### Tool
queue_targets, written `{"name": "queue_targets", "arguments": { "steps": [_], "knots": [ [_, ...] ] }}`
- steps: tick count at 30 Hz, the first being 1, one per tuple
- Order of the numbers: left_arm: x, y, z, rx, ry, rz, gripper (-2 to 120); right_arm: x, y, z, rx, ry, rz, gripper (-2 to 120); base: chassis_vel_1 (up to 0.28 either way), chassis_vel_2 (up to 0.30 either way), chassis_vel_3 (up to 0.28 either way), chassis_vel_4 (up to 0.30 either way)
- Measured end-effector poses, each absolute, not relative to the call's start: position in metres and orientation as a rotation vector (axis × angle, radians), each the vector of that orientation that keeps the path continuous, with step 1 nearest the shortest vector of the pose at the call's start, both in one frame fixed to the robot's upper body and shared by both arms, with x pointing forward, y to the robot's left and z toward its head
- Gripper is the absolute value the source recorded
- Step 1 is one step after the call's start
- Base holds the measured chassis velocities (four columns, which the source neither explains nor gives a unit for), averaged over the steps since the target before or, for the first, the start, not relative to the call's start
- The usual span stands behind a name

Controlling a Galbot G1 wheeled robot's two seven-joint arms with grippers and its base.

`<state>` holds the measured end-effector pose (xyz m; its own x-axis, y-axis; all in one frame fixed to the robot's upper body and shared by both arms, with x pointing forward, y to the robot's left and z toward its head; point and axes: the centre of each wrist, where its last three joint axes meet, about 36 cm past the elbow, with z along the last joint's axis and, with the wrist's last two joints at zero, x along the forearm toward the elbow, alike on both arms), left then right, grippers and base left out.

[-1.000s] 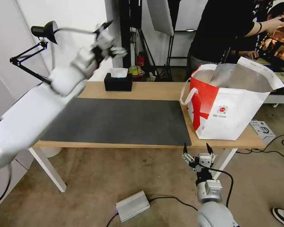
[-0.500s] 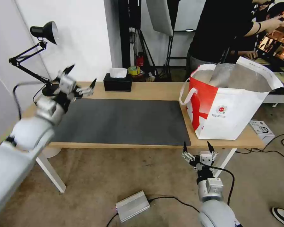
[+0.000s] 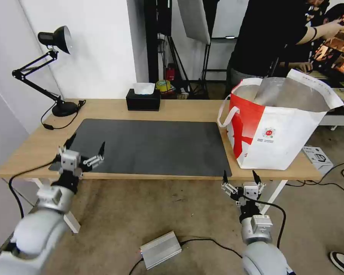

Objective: Pick up the trash from the table and place it into the takeout bag.

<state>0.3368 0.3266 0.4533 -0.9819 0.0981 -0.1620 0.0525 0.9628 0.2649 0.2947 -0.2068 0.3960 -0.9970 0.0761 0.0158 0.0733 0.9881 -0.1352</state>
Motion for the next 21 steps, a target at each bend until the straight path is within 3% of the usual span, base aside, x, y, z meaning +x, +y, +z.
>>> {"name": "queue_targets", "arguments": {
  "steps": [21],
  "knots": [
    [0.291,0.297,0.42,0.024,2.975,0.336,100,0.286,-0.208,0.393,-0.119,-3.089,0.215,100,0.0,0.0,0.0,0.0]
  ]
}}
